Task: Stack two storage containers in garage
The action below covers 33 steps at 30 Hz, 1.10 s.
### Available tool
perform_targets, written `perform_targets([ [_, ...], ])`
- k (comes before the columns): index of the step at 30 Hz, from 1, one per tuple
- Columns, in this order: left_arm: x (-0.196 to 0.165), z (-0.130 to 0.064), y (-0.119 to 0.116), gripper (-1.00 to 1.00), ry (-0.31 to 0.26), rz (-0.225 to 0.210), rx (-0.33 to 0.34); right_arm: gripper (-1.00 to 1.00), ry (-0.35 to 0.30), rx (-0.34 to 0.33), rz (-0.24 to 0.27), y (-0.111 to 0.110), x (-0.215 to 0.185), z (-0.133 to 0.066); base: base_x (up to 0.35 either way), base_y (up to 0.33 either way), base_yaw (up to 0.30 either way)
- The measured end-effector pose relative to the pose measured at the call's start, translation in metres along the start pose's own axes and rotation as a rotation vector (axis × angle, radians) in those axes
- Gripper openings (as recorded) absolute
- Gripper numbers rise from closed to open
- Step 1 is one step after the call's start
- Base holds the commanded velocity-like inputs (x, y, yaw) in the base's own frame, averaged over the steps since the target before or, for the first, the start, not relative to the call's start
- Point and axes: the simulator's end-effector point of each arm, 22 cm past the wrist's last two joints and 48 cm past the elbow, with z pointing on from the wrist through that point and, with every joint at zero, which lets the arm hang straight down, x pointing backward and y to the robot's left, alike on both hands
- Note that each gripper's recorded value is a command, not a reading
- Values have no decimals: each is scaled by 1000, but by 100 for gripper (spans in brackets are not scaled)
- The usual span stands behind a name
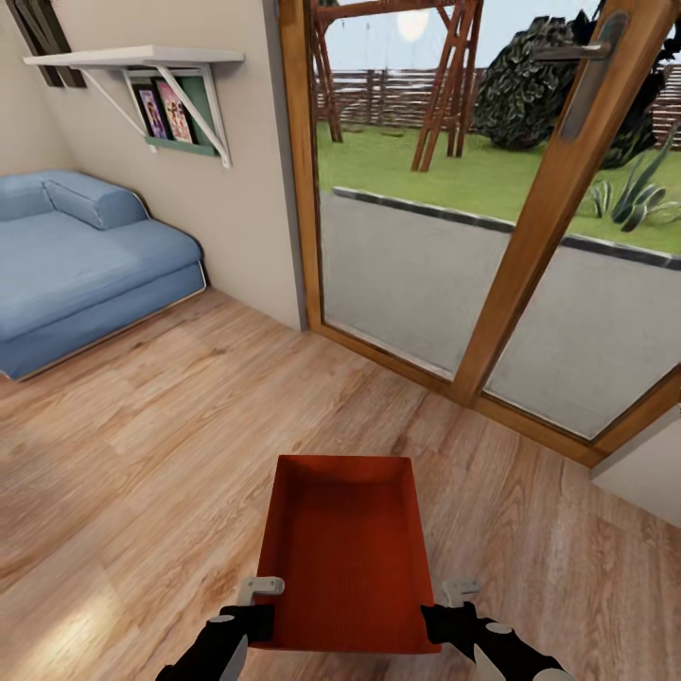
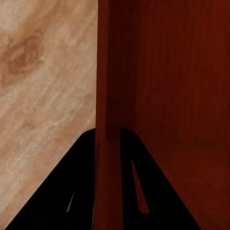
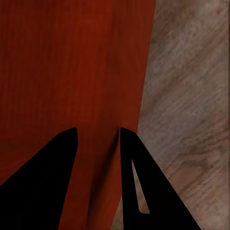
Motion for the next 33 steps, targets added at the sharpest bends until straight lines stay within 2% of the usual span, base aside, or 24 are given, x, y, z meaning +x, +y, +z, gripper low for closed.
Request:
perform_targets([
  [33, -49, -72, -3, -100, -53, 1, 1, -100, -51, 2, -11, 13, -56, -66, 0, 0, 13],
])
